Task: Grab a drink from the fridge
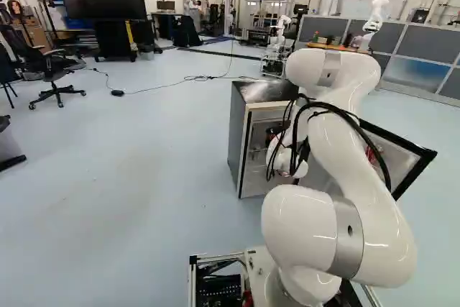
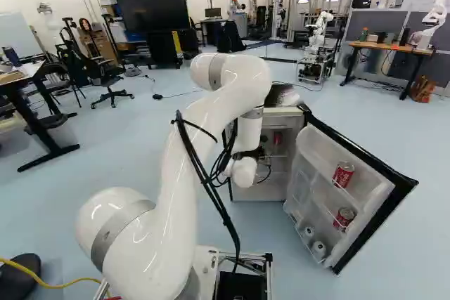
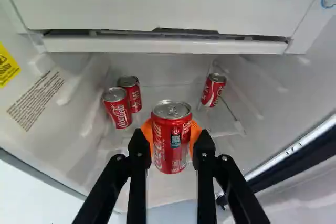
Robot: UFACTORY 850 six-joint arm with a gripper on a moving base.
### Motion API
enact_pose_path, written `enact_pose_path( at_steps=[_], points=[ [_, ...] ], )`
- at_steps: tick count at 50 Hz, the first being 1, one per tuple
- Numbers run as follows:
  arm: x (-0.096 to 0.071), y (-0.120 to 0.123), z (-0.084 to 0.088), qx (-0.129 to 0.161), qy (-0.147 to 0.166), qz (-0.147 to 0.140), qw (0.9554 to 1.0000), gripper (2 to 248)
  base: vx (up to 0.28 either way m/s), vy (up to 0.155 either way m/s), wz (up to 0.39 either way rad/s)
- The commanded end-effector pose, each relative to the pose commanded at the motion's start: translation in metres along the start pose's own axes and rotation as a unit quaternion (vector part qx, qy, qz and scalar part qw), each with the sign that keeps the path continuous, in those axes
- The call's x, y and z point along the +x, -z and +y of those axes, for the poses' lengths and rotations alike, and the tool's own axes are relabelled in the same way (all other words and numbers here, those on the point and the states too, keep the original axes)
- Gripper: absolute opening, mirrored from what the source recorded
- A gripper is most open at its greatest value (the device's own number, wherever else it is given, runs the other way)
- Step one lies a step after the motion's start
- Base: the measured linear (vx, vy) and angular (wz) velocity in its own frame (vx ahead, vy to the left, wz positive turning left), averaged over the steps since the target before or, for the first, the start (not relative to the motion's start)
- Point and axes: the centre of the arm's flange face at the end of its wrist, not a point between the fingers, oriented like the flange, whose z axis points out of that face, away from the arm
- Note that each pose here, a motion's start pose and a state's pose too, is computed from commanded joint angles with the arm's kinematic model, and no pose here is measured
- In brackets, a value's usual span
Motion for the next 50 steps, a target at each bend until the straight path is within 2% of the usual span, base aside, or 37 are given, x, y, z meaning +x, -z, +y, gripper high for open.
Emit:
enact_pose_path(
  at_steps=[32, 50],
  points=[
    [0.028, 0.081, -0.004, -0.009, -0.011, -0.019, 0.9997, 89, 0.000, 0.000, 0.000],
    [0.044, 0.127, -0.008, -0.017, -0.015, -0.015, 0.9996, 89, 0.000, 0.000, 0.000]
  ],
)
